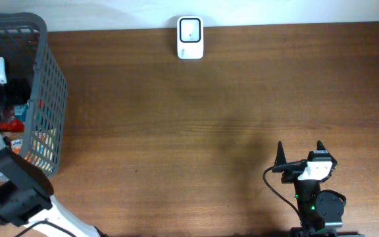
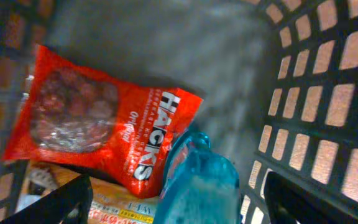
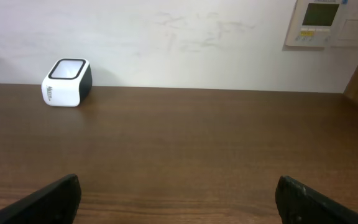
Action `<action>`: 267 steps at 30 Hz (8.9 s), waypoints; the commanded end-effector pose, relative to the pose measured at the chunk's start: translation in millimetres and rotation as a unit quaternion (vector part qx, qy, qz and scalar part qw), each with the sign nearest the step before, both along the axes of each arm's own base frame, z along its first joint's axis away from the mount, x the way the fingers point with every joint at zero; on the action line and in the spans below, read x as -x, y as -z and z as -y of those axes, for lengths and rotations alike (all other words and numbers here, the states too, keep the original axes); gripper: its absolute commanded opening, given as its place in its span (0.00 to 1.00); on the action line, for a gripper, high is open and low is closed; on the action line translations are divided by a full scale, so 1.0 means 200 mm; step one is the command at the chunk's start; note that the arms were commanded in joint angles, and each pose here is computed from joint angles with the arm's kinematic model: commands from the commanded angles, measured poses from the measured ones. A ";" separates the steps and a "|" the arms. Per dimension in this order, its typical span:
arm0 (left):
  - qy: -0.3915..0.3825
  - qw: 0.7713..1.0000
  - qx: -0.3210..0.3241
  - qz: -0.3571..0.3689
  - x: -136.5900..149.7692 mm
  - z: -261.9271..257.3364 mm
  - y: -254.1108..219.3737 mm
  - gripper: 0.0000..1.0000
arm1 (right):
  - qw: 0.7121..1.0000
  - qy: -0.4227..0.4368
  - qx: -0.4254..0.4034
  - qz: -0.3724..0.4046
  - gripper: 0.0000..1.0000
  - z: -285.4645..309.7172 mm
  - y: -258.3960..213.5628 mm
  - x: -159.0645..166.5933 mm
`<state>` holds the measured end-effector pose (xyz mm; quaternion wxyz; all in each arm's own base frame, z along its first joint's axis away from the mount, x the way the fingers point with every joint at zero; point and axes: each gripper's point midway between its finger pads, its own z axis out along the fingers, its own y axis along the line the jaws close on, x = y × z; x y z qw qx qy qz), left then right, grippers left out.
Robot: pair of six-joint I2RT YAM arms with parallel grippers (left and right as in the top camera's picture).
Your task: Scan the item barcode
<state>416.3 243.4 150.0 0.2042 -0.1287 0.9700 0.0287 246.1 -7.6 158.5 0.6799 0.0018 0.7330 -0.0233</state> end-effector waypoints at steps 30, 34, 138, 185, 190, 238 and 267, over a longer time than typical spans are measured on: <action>0.014 0.999 0.031 -0.040 0.09 0.07 0.04 0.67 | 1.000 0.010 0.000 -0.003 0.98 0.02 0.02 0.00; 0.015 0.999 0.027 -0.034 0.07 0.06 0.03 0.49 | 1.000 0.010 0.000 -0.003 0.98 0.02 0.02 0.00; 0.320 0.930 0.125 0.131 -0.47 3.14 0.09 0.19 | 1.000 0.010 0.000 -0.003 0.99 0.02 0.02 0.00; 0.315 0.922 0.128 0.186 -0.57 3.20 0.03 0.64 | 1.000 0.010 0.000 -0.003 0.98 0.02 0.02 0.00; 0.317 0.919 0.133 0.191 -0.57 3.21 0.02 0.69 | 1.000 0.010 0.000 -0.003 0.98 0.02 0.02 0.00; 0.280 0.933 0.078 0.213 -0.30 2.62 -0.81 0.92 | 1.000 0.010 0.000 -0.003 0.98 0.02 0.02 0.00; -0.296 0.948 -0.059 0.105 0.30 -0.08 -0.90 0.94 | 1.000 0.010 0.000 -0.003 0.99 0.02 0.02 0.00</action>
